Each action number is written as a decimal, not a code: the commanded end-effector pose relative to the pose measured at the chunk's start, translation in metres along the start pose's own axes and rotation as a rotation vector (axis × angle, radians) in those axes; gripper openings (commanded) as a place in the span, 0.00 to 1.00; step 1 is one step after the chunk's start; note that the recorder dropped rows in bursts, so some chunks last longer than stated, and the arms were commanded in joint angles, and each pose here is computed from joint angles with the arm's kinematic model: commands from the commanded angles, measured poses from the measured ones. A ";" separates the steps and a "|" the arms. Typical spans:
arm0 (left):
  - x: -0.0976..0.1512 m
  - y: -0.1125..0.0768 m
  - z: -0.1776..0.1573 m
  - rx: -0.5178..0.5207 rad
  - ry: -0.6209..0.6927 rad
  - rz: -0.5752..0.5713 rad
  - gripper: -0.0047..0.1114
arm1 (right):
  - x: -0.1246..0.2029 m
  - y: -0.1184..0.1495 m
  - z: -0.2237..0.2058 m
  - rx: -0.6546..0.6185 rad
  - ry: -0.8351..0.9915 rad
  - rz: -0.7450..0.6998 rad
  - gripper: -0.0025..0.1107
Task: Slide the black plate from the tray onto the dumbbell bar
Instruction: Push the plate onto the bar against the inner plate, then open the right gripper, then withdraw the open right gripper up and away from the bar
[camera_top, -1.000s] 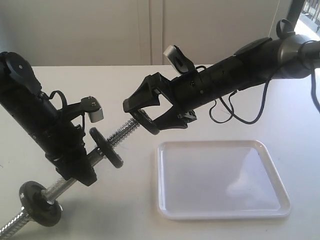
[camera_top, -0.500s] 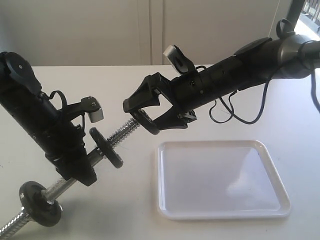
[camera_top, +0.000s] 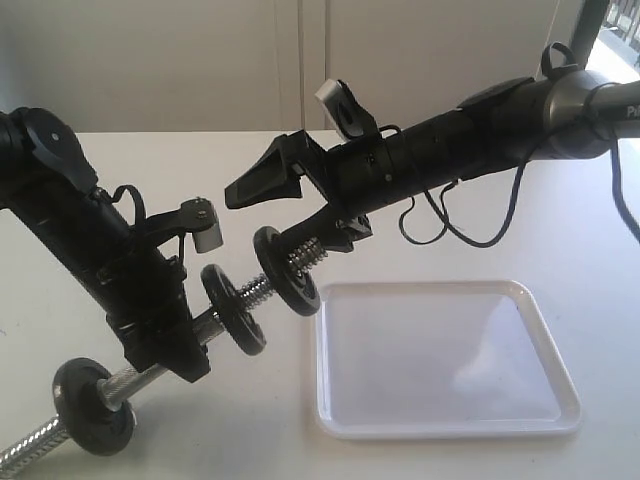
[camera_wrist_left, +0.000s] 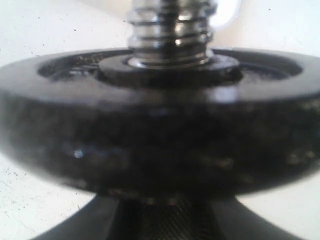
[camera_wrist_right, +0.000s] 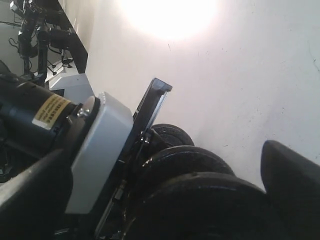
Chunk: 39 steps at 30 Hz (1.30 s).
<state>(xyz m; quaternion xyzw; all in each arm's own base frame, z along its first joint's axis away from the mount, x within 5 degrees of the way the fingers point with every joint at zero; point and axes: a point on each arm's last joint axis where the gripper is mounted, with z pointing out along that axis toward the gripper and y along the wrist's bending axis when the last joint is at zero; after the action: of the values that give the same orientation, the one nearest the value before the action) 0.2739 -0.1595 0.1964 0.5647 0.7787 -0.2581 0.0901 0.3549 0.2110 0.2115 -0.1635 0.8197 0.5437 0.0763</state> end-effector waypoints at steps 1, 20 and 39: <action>-0.022 -0.011 -0.018 0.045 -0.196 -0.096 0.04 | 0.005 0.016 -0.002 -0.070 0.061 -0.036 0.86; -0.022 -0.011 -0.018 0.045 -0.196 -0.096 0.04 | 0.000 0.000 -0.020 0.002 0.031 -0.036 0.86; -0.022 -0.011 -0.018 0.045 -0.196 -0.096 0.04 | -0.010 -0.020 -0.057 0.035 -0.052 0.005 0.85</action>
<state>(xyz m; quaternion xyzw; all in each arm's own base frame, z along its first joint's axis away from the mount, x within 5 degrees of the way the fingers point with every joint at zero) 0.2805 -0.1588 0.1916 0.5475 0.7939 -0.2437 0.1031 0.3735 0.1607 0.2146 -0.1439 0.8284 0.5329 0.0949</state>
